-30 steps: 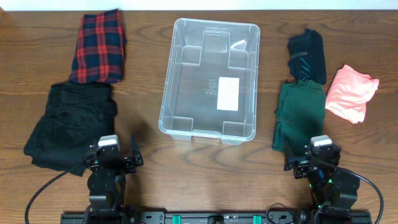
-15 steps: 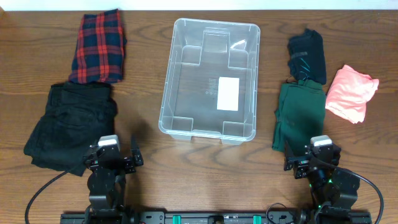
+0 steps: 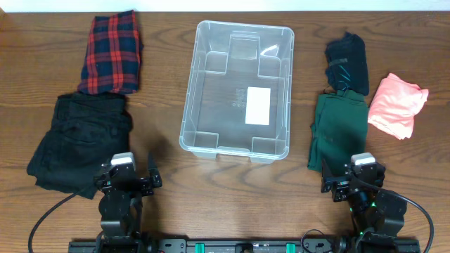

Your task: Pack container

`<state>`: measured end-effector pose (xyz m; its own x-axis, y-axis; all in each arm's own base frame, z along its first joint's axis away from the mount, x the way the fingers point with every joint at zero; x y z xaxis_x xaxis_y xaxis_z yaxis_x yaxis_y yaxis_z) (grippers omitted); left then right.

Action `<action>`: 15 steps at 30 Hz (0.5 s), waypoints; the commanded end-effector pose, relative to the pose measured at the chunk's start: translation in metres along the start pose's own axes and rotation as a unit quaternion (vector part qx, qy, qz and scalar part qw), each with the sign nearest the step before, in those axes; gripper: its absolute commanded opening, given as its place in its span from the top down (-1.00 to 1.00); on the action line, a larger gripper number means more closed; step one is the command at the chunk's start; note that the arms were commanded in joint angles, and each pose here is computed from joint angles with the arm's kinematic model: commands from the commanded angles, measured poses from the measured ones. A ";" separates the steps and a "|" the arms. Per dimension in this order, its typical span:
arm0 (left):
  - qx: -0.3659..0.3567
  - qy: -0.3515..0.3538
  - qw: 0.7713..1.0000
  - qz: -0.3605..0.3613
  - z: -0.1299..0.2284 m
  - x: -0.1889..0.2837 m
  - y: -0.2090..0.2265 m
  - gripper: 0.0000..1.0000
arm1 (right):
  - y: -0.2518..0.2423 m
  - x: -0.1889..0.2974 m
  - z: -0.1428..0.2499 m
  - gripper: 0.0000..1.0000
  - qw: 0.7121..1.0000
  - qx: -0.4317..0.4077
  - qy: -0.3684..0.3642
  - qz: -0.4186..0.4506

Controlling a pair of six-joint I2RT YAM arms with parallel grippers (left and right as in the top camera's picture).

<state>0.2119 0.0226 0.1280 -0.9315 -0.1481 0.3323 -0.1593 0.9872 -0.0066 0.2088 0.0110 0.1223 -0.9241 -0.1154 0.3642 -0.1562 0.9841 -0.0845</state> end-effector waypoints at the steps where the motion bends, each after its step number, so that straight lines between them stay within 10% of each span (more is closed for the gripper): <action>1: -0.008 0.010 1.000 -0.003 0.009 -0.003 0.001 -0.96 | 0.003 -0.001 0.001 -0.99 1.000 0.001 0.001 -0.007; 15: 0.007 -0.012 0.999 0.030 -0.002 -0.003 -0.010 -0.96 | 0.003 -0.001 0.001 -0.98 1.000 0.001 0.001 -0.007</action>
<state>0.2155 0.0211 0.1335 -0.9436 -0.1391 0.3003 -0.1510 0.9884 -0.0166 0.2088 0.0110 0.1223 -0.9241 -0.1154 0.3642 -0.1562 0.9841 -0.0845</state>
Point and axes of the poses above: each gripper's point midway between its finger pads, its own x axis back along the fingers, its own y axis along the line the jaws close on, z = x × y, the point moved 1 cm from there along x, back along the fingers, and after that the axes turned 2 degrees about x, right-handed, at the moved point
